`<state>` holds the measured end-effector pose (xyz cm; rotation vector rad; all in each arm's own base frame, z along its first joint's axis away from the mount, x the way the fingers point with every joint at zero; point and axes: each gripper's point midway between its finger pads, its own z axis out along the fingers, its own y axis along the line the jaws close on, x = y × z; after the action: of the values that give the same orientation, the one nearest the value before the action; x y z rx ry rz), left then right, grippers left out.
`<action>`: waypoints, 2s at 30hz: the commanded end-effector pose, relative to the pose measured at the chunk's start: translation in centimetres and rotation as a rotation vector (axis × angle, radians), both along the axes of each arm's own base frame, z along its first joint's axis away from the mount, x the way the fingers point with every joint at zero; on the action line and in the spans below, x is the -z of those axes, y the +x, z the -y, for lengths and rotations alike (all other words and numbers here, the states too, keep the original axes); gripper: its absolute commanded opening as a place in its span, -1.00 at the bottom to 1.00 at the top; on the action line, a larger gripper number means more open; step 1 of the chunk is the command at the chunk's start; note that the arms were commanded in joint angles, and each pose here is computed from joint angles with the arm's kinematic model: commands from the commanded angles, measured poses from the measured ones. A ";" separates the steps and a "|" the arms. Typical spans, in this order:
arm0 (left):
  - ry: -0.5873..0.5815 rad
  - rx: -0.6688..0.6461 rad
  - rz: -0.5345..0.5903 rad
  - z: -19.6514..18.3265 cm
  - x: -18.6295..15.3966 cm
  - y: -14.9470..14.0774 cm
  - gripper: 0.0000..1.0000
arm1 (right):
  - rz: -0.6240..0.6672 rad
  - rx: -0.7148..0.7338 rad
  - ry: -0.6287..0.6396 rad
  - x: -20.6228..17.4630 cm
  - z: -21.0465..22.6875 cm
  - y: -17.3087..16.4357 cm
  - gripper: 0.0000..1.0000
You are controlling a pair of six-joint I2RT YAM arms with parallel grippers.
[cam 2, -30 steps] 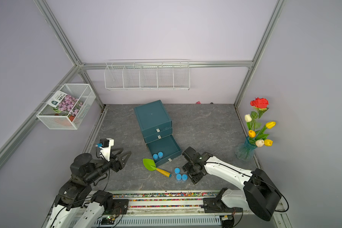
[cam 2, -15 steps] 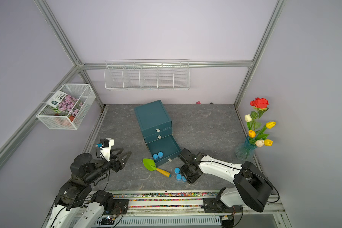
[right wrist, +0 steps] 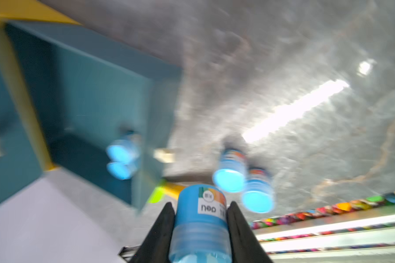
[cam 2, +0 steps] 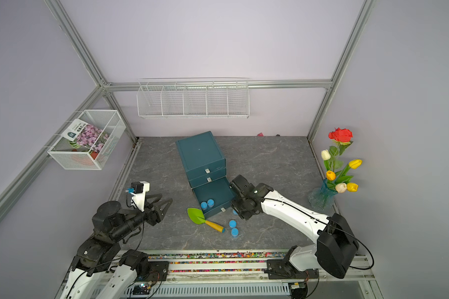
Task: Put the paint cans in the drawer according to color
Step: Pick up the paint can at the center of the board, then place the paint can in the drawer, then pick up the paint can at the center of the board.
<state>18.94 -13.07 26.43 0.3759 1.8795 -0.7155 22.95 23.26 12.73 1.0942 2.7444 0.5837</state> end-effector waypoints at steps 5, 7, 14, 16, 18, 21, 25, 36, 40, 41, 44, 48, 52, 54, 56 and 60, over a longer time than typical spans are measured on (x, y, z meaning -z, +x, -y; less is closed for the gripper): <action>0.001 0.001 0.001 0.0 0.1 0.0 0.28 | 0.057 -0.023 -0.042 0.3 -3.3 5.7 -0.83; 0.001 -0.001 0.001 0.0 0.0 0.0 0.28 | 0.053 -0.014 -0.042 0.8 -4.3 6.9 -0.85; 0.001 -0.002 0.003 0.0 0.0 0.0 0.28 | -0.005 0.039 -0.010 3.7 -7.0 8.3 -0.89; 0.001 -0.004 0.004 -0.1 0.0 0.0 0.28 | -0.020 0.040 -0.016 4.4 -7.6 8.1 -0.88; 0.003 -0.005 0.007 -0.1 0.0 0.0 0.28 | -0.032 0.043 -0.010 5.1 -8.2 7.9 -0.88; 0.002 -0.001 0.008 0.0 -0.1 0.0 0.28 | -0.055 0.040 -0.014 6.0 -8.9 7.4 -0.88; 0.002 -0.002 0.007 -0.1 0.0 0.0 0.28 | -0.073 0.035 -0.029 6.8 -9.4 7.2 -0.87; 0.003 -0.004 0.007 -0.1 0.0 0.0 0.28 | -0.095 0.026 -0.022 7.2 -9.8 7.0 0.05; 0.002 -0.004 0.006 -0.1 0.0 0.0 0.28 | -0.095 0.027 -0.026 6.3 -9.4 6.7 0.24; 0.003 -0.004 0.006 -0.1 0.0 0.0 0.28 | -0.085 0.027 -0.025 5.9 -9.2 6.7 0.25; 0.001 -0.005 0.003 -0.1 0.0 0.0 0.28 | -0.029 0.026 -0.025 3.7 -8.3 7.1 0.24; 0.003 -0.005 0.005 -0.1 0.0 0.0 0.28 | 0.048 0.029 -0.026 0.4 -6.3 7.1 0.18; 0.001 -0.007 0.004 -0.1 0.0 0.0 0.28 | 0.063 0.031 -0.043 -0.6 -2.9 5.2 0.14; 0.001 -0.007 0.003 -0.1 0.0 0.0 0.28 | 0.051 0.019 -0.062 0.1 -1.0 3.5 0.14; 0.002 -0.007 0.004 -0.1 0.0 0.0 0.29 | 0.022 -0.031 -0.065 1.4 0.4 1.8 0.13; 0.001 -0.007 0.004 -0.1 0.0 0.0 0.28 | -0.081 -0.190 -0.040 4.6 1.4 -1.8 0.18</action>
<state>18.99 -13.01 26.42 0.3729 1.8799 -0.7116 24.09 22.65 10.86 1.0211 2.7595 0.5650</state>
